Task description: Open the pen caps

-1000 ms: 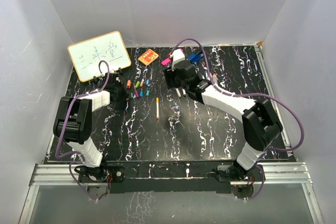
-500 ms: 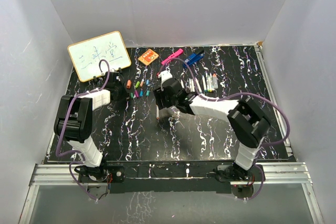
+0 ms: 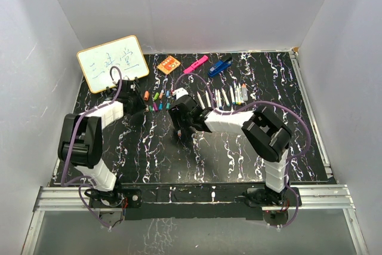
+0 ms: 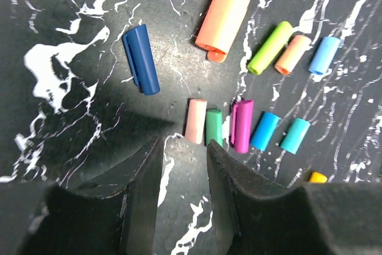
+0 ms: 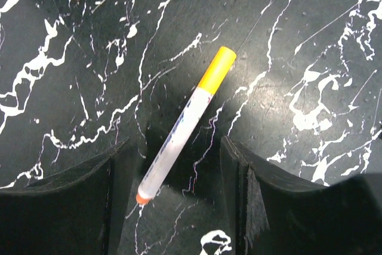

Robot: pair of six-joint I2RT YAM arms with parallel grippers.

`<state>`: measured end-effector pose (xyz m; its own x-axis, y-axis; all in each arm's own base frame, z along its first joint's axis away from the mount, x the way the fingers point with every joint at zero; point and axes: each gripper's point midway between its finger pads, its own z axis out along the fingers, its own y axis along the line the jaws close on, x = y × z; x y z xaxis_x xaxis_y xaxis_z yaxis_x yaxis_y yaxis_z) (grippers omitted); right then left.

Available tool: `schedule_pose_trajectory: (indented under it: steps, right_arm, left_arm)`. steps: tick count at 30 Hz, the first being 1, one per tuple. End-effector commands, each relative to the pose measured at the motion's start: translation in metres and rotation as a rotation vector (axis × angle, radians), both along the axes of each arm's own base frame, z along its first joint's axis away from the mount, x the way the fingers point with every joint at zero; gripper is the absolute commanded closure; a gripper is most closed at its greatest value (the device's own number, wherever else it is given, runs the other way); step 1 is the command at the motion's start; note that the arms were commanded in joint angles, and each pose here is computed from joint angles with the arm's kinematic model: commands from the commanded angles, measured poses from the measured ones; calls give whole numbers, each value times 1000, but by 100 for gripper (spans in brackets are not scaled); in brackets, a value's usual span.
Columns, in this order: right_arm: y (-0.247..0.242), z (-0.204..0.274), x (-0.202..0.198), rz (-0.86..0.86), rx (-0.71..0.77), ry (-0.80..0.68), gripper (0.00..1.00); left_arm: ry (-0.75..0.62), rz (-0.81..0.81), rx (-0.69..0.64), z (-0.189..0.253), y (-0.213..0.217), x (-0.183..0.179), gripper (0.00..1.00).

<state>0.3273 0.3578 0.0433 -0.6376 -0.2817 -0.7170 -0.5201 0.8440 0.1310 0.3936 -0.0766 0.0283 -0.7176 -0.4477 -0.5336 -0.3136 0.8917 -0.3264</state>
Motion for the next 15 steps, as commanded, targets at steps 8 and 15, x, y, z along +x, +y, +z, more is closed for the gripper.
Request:
schedule_pose_trajectory:
  steps: [8,15]
  right_arm:
    - [16,7,23,-64,-9,-35,45]
    - [15,-7,22,-68,-46,-10,47]
  left_arm:
    - [-423,90,-38,155,17,-14,53]
    - [-466,65,-59,180,15,-27,50]
